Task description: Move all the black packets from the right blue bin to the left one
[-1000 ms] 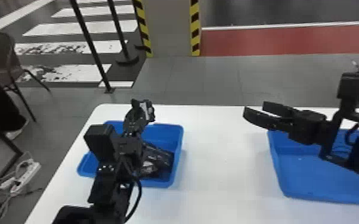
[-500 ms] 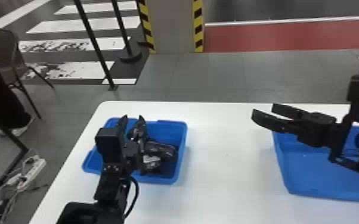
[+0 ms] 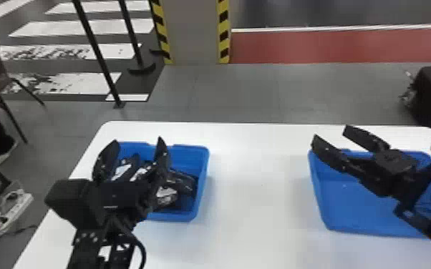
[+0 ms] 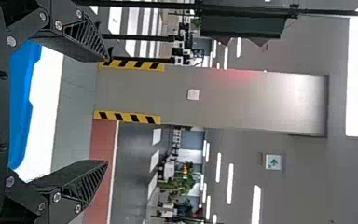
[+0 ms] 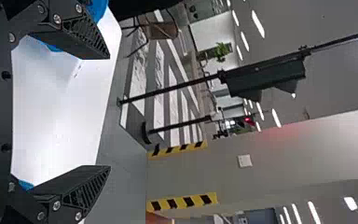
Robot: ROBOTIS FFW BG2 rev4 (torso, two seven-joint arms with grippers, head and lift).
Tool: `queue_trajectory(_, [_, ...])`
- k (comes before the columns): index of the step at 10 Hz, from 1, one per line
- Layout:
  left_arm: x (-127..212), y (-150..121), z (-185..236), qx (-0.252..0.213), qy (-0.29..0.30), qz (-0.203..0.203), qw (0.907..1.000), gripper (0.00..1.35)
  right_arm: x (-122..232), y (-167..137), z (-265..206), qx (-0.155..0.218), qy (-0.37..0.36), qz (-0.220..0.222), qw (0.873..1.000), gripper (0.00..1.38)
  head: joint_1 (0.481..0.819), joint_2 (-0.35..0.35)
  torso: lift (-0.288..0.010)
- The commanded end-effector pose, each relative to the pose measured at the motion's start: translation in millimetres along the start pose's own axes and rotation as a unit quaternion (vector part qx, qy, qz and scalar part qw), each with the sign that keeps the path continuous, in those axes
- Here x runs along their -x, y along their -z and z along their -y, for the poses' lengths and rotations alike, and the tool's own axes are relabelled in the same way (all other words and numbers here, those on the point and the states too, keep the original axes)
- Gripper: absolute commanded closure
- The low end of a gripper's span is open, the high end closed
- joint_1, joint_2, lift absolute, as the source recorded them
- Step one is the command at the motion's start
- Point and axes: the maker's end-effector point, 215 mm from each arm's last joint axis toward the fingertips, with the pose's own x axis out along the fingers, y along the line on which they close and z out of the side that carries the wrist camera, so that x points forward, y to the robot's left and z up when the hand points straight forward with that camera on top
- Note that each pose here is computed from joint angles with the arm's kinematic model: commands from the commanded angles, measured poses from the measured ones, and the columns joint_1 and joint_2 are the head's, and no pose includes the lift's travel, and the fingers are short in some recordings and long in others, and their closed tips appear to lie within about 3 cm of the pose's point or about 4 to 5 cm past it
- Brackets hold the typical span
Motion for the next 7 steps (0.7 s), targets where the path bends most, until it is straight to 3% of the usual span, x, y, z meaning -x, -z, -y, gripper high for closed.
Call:
queue_trajectory(1, [25, -31, 5, 0.02, 0.005, 0.015, 0.9997, 0.26, 25, 22, 4, 0.006, 0.025, 0.013, 1.0, 0.2, 0.695, 0.095, -0.11])
queue_trajectory(2, [36, -44, 12, 0.03, 0.012, 0.019, 0.9993, 0.26, 38, 37, 5, 0.004, 0.045, 0.019, 0.999, 0.2, 0.695, 0.083, -0.11])
queue_trajectory(4, [52, -34, 34, 0.053, 0.035, -0.005, 0.998, 0.26, 69, 55, 1, 0.002, 0.083, 0.029, 0.996, 0.2, 0.695, 0.054, -0.11])
queue_trajectory(6, [66, -12, 16, 0.004, 0.007, -0.01, 0.9999, 0.26, 86, 58, -10, 0.006, 0.095, 0.031, 0.995, 0.2, 0.695, 0.017, -0.11])
queue_trajectory(7, [74, 0, 1, -0.006, -0.016, 0.013, 0.9998, 0.26, 92, 64, -14, 0.009, 0.099, 0.022, 0.995, 0.2, 0.695, 0.03, -0.11])
